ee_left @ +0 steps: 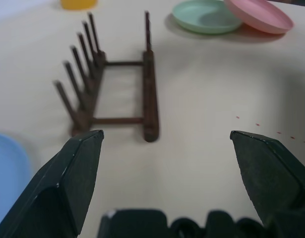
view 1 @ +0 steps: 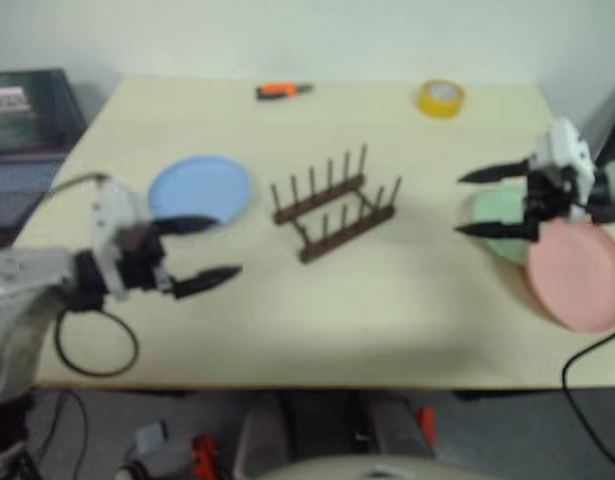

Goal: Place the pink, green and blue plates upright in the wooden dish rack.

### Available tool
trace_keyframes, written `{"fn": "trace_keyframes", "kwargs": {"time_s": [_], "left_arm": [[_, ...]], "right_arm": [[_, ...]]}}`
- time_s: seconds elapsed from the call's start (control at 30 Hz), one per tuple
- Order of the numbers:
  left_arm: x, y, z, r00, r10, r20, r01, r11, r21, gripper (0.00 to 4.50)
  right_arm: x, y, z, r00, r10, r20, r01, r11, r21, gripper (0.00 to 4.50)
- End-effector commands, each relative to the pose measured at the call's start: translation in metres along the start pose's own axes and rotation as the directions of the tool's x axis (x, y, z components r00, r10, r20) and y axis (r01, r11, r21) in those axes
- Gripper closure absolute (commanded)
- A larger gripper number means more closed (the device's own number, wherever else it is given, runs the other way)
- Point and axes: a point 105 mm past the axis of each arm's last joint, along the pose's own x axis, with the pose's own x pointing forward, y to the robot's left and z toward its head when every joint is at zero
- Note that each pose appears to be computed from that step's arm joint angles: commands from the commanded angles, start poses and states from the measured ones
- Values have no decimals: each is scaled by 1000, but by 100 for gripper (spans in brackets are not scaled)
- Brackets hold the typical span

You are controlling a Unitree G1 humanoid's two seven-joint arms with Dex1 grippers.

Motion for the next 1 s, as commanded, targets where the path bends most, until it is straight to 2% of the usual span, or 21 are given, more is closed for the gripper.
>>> {"fn": "trace_keyframes", "kwargs": {"time_s": [0.03, 0.17, 0.3, 0.4, 0.5, 0.6, 0.7, 0.83, 1.0], "left_arm": [[0, -2, 19, 1000, 0, 24, -2, 997, 83, 0], [2, 6, 15, 999, 31, 10, -32, 994, 100, 0], [17, -2, 6, 1000, -18, 1, 18, 996, 85, 0], [30, 0, -8, 1000, 0, -30, 3, 995, 97, 0], [46, 9, -9, 998, 57, 19, -58, 992, 112, 0], [60, 18, -23, 994, 110, 23, -112, 988, 105, 0], [77, 17, -32, 991, 120, 66, -122, 992, 40, 0], [101, 7, -50, 995, 93, 38, -94, 995, 38, 0], [121, 13, -63, 994, 102, 33, -103, 994, 25, 0]], "right_arm": [[-21, -6, 12, 998, -65, 7, 65, 997, -39, 3], [-21, -10, 1, 995, -104, -10, 104, 995, -9, 3], [-23, -7, 0, 994, -108, -8, 108, 994, -3, 3], [-27, -4, 2, 994, -111, -3, 111, 994, -2, 3], [-30, 2, 5, 994, -106, 2, 106, 994, 2, 3], [-30, 7, 3, 994, -112, -1, 112, 994, 14, 3], [-29, 15, 3, 994, -111, 3, 111, 994, 26, 3], [-26, 23, 6, 994, -111, 9, 111, 993, 28, 3], [-21, 31, 9, 994, -109, 15, 108, 993, 39, 3]]}}
